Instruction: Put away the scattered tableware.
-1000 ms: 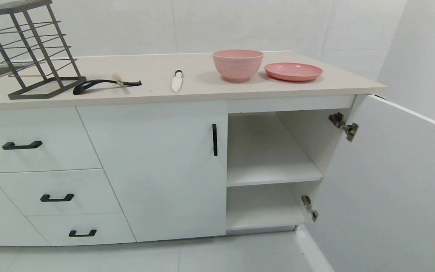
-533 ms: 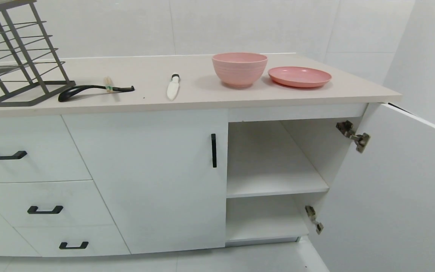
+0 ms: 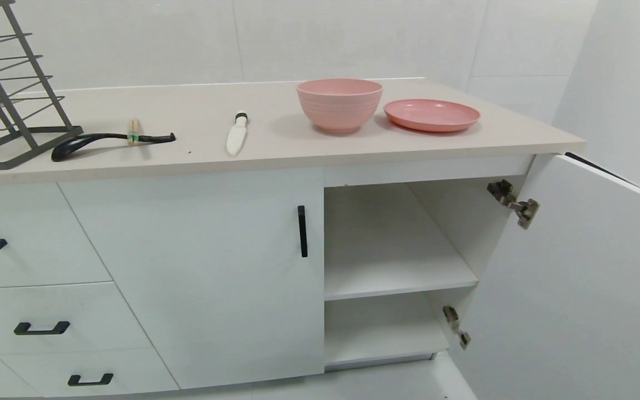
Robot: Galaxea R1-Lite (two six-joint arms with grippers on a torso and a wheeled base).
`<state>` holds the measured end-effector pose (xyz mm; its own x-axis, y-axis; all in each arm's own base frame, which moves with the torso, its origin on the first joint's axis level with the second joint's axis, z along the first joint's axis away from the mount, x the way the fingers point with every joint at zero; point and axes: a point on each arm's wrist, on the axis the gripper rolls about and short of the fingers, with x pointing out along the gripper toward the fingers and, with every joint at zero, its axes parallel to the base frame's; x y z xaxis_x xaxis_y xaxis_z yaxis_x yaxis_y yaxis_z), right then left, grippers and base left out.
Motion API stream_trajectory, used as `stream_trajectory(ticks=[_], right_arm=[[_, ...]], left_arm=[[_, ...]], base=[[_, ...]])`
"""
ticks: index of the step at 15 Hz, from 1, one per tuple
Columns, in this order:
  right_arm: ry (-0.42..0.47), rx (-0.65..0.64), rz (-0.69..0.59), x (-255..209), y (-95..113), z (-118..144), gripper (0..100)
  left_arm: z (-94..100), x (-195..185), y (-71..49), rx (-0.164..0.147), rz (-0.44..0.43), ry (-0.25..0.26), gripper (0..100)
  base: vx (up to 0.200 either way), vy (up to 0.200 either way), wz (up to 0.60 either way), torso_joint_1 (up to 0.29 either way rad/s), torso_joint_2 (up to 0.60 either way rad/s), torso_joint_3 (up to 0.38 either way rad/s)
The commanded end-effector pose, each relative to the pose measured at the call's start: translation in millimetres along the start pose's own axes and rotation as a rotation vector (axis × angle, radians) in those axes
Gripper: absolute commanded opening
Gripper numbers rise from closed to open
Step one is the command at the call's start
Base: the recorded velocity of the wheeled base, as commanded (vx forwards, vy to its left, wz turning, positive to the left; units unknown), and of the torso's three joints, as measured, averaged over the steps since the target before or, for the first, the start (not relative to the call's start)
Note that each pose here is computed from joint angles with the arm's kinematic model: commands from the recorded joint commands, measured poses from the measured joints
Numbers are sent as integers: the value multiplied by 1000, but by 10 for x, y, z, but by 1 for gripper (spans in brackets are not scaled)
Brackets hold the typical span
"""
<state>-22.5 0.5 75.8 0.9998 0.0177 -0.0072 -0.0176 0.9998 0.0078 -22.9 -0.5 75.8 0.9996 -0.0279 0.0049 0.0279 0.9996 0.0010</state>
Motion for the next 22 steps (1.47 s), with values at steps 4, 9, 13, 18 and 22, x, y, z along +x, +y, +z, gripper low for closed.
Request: stream_trajectory(ticks=[4, 9, 13, 18, 22], right_arm=[[2, 0, 1, 2, 0, 0, 100], [2, 0, 1, 2, 0, 0, 100], [2, 0, 1, 2, 0, 0, 100], [2, 0, 1, 2, 0, 0, 100], [2, 0, 1, 2, 0, 0, 100]], left_arm=[[2, 1, 0, -4, 0, 0, 100], [2, 1, 0, -4, 0, 0, 100], [2, 1, 1, -15, 3, 0, 100], [3, 1, 1, -35, 5, -1, 100], [2, 1, 1, -32, 5, 0, 100]], base=[[0, 0, 0, 14, -21, -7], [120, 0, 0, 181, -196, -182], [0, 0, 0, 154, -499, -167], [120, 0, 0, 15, -39, -13], [0, 0, 0, 0, 0, 0]])
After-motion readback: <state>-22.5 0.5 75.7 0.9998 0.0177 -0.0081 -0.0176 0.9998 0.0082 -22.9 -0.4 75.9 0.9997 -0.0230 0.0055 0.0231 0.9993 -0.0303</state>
